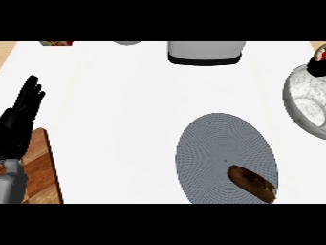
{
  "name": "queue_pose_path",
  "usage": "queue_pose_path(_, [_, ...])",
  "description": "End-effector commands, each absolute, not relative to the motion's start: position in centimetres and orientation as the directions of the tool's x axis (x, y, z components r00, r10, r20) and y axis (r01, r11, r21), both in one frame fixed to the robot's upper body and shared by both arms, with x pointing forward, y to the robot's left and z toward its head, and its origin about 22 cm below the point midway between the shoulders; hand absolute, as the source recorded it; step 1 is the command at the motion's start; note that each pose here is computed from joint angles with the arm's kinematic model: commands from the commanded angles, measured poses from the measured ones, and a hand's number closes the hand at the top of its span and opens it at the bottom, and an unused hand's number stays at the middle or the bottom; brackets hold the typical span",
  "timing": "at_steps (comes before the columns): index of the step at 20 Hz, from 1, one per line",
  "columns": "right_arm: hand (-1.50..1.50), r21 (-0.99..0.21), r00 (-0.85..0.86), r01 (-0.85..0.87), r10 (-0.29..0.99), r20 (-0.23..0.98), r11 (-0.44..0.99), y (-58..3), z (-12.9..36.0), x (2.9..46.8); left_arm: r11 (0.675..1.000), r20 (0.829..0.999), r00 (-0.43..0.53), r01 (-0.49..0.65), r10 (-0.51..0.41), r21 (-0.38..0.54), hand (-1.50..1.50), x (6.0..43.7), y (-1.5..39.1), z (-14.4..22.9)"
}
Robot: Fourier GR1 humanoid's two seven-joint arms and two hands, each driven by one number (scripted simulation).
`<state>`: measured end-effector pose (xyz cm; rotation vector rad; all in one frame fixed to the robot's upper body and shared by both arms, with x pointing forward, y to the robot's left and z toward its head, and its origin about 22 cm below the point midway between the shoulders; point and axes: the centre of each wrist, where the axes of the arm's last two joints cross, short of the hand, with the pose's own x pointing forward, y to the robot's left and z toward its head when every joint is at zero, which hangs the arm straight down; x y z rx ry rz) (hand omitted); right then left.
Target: Pick the cupcake from the placemat and place it in the bowl
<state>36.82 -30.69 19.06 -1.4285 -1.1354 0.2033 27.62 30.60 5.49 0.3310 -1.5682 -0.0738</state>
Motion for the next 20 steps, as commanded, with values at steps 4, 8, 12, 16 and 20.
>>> queue_pose_path(4, [1.50,-0.820,0.497,0.522,0.699,0.514,0.233,-37.8,15.6,37.5,0.956,0.970,0.004,-0.166,-0.244,0.241,0.00,26.9,29.9,6.0])
queue_pose_path(8, [1.50,-0.827,0.520,0.519,0.688,0.506,0.216,-41.0,13.3,38.1,0.957,0.968,-0.010,-0.154,-0.251,0.247,0.00,28.3,30.1,6.3])
queue_pose_path(12, [1.50,-0.939,0.740,0.255,0.578,0.343,0.231,-44.5,12.3,36.6,0.959,0.969,-0.009,-0.143,-0.249,0.245,0.00,27.7,29.6,6.2])
queue_pose_path(16, [-1.50,-0.874,0.706,0.312,0.525,0.475,0.372,-45.2,9.4,36.4,0.961,0.971,0.000,-0.141,-0.241,0.238,0.00,27.5,31.0,6.1])
queue_pose_path(20, [-1.50,-0.839,0.602,0.296,0.593,0.535,0.457,-47.0,11.0,36.2,0.959,0.970,0.005,-0.149,-0.245,0.243,0.00,28.3,31.9,7.0])
